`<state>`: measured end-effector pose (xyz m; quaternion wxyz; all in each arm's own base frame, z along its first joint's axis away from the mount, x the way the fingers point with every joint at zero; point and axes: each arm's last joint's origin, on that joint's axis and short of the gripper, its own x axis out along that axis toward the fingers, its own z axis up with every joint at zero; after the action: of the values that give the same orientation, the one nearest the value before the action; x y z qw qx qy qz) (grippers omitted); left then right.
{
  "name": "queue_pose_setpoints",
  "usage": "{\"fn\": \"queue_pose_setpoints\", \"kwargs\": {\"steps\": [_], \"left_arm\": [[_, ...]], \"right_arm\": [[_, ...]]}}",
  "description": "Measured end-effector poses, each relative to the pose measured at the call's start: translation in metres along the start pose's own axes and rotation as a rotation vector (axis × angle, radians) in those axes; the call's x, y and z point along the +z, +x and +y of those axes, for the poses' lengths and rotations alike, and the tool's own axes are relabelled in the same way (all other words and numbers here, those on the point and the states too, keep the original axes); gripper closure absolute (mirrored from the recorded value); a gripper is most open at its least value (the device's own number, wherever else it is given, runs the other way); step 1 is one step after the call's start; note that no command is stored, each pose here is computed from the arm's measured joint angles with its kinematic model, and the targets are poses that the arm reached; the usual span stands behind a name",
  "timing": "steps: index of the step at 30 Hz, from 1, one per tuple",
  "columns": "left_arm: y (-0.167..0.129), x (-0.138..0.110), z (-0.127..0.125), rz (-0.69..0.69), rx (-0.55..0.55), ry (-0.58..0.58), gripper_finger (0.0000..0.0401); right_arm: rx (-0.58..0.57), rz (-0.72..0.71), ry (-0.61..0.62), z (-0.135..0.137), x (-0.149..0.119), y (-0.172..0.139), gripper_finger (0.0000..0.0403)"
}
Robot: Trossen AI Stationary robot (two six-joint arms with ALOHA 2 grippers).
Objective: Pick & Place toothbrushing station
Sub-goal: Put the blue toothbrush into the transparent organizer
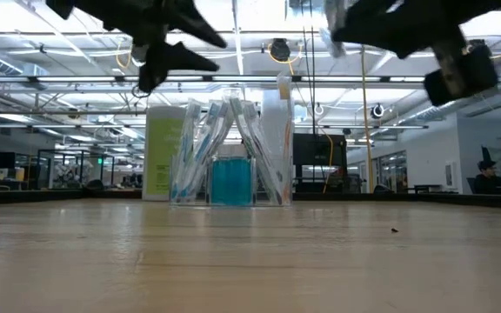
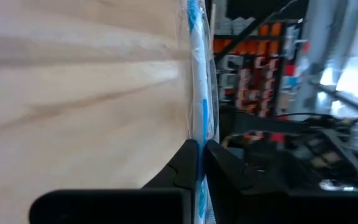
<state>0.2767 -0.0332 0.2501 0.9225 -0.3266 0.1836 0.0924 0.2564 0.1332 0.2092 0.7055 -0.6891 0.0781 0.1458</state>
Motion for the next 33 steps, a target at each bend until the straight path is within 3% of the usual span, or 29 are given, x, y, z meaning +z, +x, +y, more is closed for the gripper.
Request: {"fn": "queue_pose_setpoints", "kwargs": {"steps": [7,10,14,26,33], "left_arm": [[0.033,-0.004,-0.012,-0.041,-0.278,-0.016,0.0244],[0.045,-0.007,-0.009,-0.048,-0.317,-0.038,0.0245],[0.058,-0.013,-0.002,-0.003,-0.331,-0.089,0.0244],[0.061,-0.015,-0.002,-0.015,-0.332,-0.056,0.0244],[0.063,-0.010,0.004,-0.029,-0.311,-0.063,0.0244]], "right_arm": [[-0.065,-0.112,-0.033,-0.007,-0.009,0.010,0.0390],[-0.089,-0.126,-0.055,-0.005,-0.011,0.017,0.0390],[-0.109,-0.100,-0.132,-0.001,-0.016,0.026,0.0390],[-0.125,-0.026,-0.113,-0.004,-0.040,0.034,0.0390],[-0.186,-0.123,-0.121,-0.012,-0.053,0.036,0.0390]]}}
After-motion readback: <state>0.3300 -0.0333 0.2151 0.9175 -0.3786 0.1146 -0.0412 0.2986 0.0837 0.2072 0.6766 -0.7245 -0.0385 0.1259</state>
